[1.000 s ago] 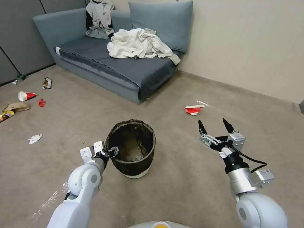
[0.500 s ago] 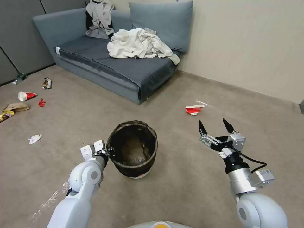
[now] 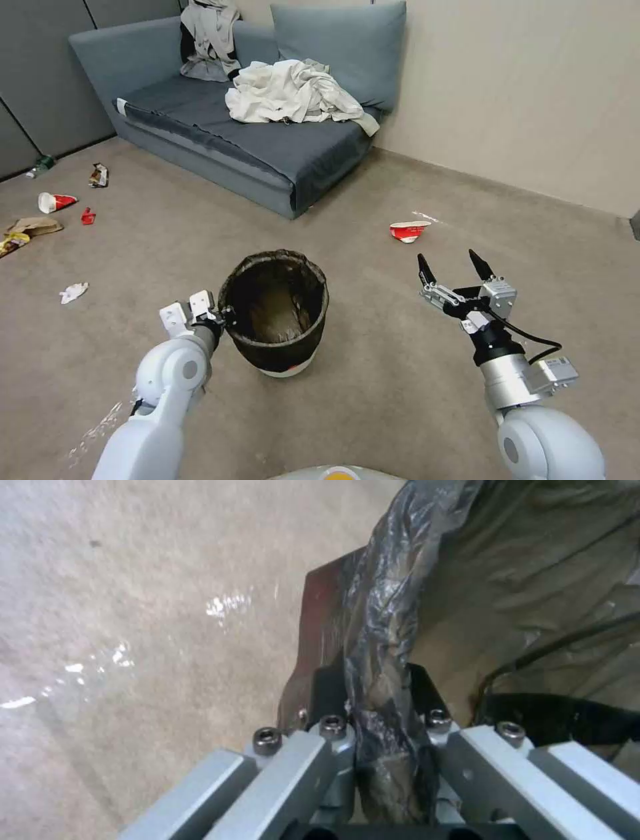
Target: Pick up the trash can from the floor.
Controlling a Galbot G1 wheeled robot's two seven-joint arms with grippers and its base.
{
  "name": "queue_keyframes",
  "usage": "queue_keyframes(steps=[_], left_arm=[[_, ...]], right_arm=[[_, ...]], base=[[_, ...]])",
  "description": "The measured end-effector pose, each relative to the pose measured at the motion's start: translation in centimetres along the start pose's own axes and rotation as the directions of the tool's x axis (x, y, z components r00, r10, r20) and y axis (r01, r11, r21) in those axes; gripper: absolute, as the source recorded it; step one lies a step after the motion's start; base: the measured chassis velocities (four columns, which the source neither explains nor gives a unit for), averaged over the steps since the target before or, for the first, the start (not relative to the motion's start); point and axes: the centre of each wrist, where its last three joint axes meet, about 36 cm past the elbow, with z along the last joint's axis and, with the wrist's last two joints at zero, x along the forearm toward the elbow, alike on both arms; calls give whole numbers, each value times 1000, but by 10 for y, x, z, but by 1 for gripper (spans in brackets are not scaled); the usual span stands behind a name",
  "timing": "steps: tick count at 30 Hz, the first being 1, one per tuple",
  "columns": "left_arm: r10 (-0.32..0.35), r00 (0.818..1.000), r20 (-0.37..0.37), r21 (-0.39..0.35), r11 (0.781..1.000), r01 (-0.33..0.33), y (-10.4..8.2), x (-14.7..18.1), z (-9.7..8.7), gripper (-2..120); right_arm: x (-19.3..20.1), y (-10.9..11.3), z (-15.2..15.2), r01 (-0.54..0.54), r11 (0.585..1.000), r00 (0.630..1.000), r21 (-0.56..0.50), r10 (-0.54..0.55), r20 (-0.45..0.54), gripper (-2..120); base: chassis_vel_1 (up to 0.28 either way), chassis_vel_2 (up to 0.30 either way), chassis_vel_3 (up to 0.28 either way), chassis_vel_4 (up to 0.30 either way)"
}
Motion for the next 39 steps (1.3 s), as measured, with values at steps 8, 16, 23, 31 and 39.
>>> queue_keyframes(steps=[8,16,23,31,39], left_arm=[[26,997,71,-9,1000,-25,-3,62,-12,2],[45,993,114,-7,999,-45,-10,87,-17,2],[45,992,114,-5,999,-45,-9,89,-17,2],[44,993,108,-8,999,-43,-8,91,-16,2],[50,993,108,-12,999,-49,-7,91,-18,2]], right_arm=[[0,3,-2,8,1000,1000,-5,-8,8,100],[0,2,-3,10,1000,1000,1,-10,11,100],[0,0,-4,12,1000,1000,7,-12,10,100],[3,1,-5,11,1000,1000,7,-11,8,100],[4,1,-5,5,1000,1000,9,-5,9,100]], base=[[0,0,0,0],[0,0,0,0],[0,0,0,0],[0,0,0,0],[0,0,0,0]])
